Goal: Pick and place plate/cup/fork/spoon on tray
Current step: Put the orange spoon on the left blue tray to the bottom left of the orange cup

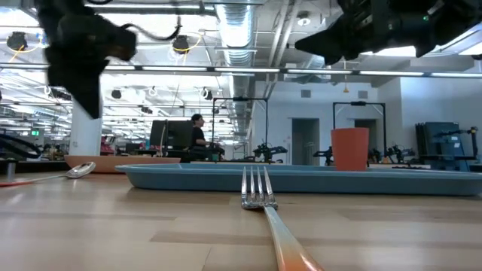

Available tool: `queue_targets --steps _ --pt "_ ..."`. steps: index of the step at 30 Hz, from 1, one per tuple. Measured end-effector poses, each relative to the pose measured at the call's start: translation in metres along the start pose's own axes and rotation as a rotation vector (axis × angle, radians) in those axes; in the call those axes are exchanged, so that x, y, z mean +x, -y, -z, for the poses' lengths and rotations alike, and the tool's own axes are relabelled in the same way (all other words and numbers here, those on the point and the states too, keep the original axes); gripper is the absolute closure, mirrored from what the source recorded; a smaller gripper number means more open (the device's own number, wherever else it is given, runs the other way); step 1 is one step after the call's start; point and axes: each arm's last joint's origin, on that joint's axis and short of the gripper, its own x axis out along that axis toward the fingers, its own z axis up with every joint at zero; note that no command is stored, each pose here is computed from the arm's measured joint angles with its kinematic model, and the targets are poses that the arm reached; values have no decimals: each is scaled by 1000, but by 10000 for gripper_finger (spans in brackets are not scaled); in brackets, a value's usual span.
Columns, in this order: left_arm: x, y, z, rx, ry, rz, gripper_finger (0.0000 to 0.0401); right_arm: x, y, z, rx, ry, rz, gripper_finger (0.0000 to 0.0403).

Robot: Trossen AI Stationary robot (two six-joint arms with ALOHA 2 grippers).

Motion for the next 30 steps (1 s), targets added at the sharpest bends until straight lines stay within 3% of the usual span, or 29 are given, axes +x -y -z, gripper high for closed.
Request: queue_targets --steps 5,17,22,30 --pt "6 -16 15 -169 -86 -148 377 0 -6 -2 -3 8 -26 389" --pt "49 -32 36 -305 -86 -114 256 1 -8 -1 -4 7 -33 388" --pt "59 -34 39 -322 -43 -65 249 1 -8 -1 -4 7 -33 388" --pt "68 -43 47 -331 -51 -92 248 1 -8 -1 -4 8 -33 388"
